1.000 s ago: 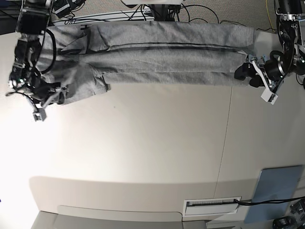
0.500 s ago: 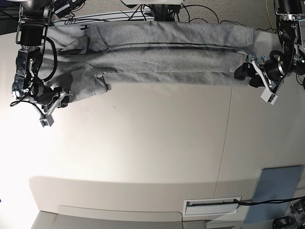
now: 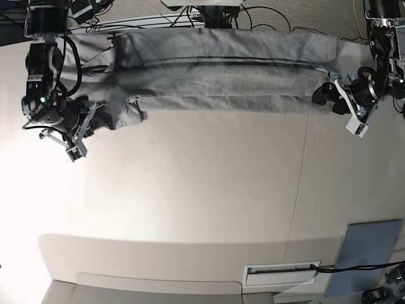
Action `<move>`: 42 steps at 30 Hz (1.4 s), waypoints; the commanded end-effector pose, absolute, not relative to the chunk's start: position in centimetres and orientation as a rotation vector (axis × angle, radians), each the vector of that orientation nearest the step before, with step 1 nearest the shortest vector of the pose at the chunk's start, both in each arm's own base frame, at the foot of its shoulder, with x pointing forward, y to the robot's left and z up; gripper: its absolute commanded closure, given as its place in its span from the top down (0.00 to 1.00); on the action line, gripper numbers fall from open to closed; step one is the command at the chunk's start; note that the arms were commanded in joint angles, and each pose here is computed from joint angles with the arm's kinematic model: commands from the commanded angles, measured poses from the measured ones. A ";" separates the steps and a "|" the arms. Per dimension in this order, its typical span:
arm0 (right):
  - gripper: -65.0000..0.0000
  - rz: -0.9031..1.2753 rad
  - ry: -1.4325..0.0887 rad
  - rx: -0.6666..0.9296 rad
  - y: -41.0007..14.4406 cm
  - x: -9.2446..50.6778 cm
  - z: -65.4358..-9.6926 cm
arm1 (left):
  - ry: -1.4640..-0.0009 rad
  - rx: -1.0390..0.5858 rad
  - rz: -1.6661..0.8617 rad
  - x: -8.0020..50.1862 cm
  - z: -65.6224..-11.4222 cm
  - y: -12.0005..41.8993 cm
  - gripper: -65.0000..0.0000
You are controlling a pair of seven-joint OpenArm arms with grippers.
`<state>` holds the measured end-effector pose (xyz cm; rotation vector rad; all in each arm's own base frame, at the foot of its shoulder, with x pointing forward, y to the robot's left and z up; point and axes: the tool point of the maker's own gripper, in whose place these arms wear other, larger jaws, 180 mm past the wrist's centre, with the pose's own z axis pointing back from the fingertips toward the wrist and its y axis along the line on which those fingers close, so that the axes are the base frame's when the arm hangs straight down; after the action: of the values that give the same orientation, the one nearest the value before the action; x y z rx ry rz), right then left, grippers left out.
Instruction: Fold the T-shirt properly
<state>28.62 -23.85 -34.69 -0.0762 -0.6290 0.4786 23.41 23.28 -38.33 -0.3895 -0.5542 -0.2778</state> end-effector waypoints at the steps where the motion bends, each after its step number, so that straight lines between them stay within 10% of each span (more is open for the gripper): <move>1: 0.00 0.512 -0.653 -0.093 -23.5 28.1 -33.7 | -0.595 -0.386 -0.284 24.3 -37.2 23.6 0.68; 16: 0.00 0.631 -0.551 0.013 -17.6 15.8 -33.3 | -0.593 -0.387 -0.284 24.2 -37.2 23.6 0.68; 42: 0.00 0.813 -0.532 0.130 -15.2 14.0 -33.5 | -0.585 -0.385 -0.286 24.1 -37.3 23.6 0.68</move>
<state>13.70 -15.49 -34.18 0.1252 -0.5037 0.7993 23.27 23.17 -38.44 -0.3926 -0.5496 -0.2771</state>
